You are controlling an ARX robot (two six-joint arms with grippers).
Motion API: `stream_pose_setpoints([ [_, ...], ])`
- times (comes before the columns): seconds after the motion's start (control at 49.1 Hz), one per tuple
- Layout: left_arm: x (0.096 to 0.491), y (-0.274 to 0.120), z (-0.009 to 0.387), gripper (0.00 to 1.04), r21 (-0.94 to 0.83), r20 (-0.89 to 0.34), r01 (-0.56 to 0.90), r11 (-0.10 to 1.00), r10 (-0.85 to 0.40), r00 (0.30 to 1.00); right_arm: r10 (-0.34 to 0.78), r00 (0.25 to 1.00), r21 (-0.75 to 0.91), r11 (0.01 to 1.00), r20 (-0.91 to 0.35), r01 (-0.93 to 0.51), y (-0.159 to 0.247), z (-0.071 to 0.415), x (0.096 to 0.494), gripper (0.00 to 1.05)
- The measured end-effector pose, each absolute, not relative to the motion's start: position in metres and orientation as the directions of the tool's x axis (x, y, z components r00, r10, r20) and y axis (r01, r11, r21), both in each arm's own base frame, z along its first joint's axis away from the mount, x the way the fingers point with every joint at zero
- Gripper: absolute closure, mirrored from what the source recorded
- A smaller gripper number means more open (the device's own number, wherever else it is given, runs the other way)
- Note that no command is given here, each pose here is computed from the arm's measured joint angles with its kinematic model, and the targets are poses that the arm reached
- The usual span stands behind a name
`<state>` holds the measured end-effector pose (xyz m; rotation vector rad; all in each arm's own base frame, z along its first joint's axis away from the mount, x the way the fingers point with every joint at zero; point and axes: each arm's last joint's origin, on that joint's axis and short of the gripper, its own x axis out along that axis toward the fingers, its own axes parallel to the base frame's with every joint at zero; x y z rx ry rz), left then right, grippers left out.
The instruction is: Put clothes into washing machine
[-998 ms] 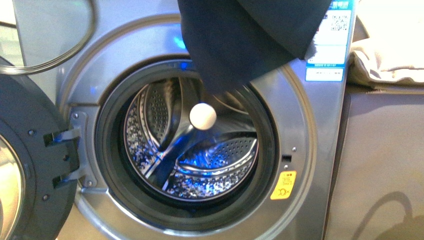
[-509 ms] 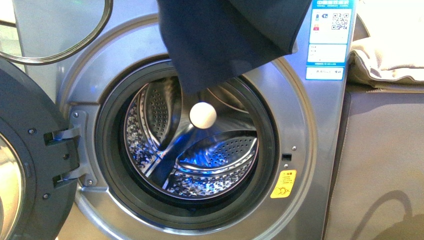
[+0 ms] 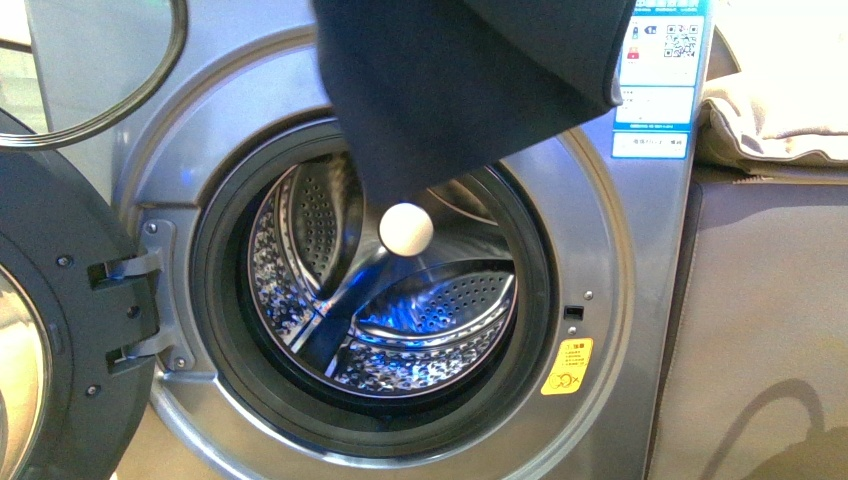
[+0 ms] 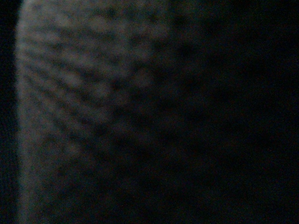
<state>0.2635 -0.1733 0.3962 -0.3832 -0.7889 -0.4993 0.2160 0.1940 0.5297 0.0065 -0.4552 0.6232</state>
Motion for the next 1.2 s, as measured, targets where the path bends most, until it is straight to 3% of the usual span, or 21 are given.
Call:
stream_pose_setpoints([
  [0.326,0.275,-0.161,0.392,0.86,-0.183,0.714,0.497,0.848,-0.233,0.660,0.562,0.717,-0.129,0.815,0.413,-0.565,0.194,0.530,0.216,0.06],
  [0.59,0.287,-0.144,0.388,0.86,-0.212,0.670,0.448,0.868,-0.204,0.714,0.566,0.713,-0.130,0.812,0.414,-0.568,0.194,0.530,0.216,0.08],
  [0.936,0.289,-0.128,0.356,0.86,-0.148,0.535,0.446,0.883,-0.308,0.786,0.566,0.712,-0.131,0.812,0.415,-0.569,0.194,0.530,0.215,0.08],
  [1.201,0.307,-0.114,0.330,0.86,-0.173,0.500,0.390,0.905,-0.260,0.826,0.566,0.712,-0.131,0.812,0.415,-0.569,0.194,0.530,0.215,0.08],
])
